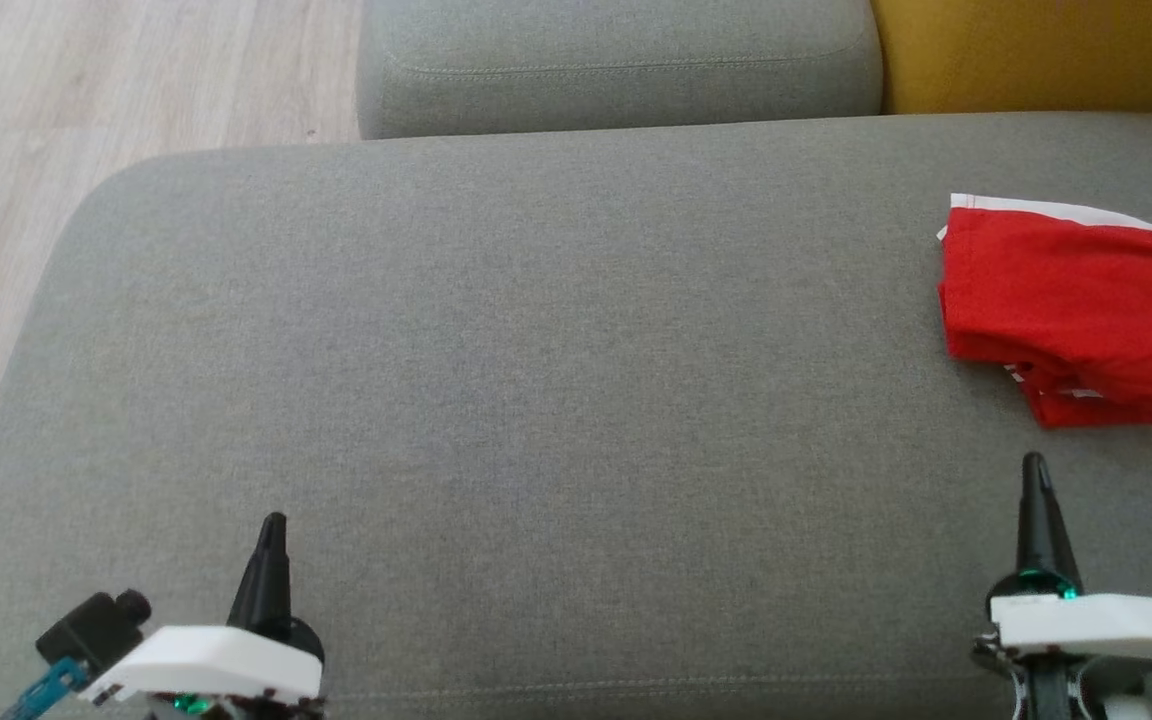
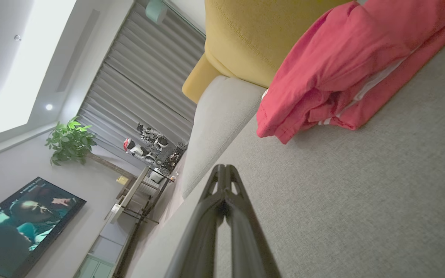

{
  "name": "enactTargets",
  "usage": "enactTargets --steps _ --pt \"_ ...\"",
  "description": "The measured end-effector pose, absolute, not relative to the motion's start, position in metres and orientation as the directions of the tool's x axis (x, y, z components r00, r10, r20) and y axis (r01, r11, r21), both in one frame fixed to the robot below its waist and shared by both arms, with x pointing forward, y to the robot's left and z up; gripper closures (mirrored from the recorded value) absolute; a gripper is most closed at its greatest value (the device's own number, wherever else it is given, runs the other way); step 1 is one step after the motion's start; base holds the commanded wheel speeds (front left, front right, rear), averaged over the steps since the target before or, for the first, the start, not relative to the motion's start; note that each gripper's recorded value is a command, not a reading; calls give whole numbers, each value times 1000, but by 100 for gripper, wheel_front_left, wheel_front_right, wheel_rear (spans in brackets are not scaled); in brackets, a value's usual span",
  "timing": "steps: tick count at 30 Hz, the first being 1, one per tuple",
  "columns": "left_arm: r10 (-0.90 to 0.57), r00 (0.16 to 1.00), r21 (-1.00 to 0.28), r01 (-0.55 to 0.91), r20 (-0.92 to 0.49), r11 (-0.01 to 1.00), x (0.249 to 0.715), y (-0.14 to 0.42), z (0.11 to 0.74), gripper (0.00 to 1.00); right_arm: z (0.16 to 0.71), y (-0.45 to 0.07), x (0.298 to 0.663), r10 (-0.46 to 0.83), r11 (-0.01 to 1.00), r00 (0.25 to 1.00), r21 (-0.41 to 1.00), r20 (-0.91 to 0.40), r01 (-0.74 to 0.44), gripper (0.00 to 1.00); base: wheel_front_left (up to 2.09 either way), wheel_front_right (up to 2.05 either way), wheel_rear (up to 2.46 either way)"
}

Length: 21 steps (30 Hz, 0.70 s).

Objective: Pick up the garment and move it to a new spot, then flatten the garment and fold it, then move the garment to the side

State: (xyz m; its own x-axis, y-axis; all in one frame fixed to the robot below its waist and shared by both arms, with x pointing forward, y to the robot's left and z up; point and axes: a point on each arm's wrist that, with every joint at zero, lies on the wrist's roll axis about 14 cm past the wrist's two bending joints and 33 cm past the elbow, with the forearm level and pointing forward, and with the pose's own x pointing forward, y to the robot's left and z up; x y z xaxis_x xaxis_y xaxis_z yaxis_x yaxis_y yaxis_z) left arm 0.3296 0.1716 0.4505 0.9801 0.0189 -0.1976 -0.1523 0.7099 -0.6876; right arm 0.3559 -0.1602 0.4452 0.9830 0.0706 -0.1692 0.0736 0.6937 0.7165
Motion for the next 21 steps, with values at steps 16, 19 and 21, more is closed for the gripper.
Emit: enactTargets --steps 16,19,21 --pt "1 979 -814 -170 -204 556 339 174 452 100 448 -173 359 36 541 984 832 -173 127 100 0 0 0" --pt "-5 979 -835 -172 -205 523 340 174 451 100 451 -175 362 32 510 986 851 -166 127 100 0 0 0" --pt "-10 980 -848 -169 -201 503 343 174 453 100 454 -176 363 29 488 987 864 -157 123 100 0 0 0"
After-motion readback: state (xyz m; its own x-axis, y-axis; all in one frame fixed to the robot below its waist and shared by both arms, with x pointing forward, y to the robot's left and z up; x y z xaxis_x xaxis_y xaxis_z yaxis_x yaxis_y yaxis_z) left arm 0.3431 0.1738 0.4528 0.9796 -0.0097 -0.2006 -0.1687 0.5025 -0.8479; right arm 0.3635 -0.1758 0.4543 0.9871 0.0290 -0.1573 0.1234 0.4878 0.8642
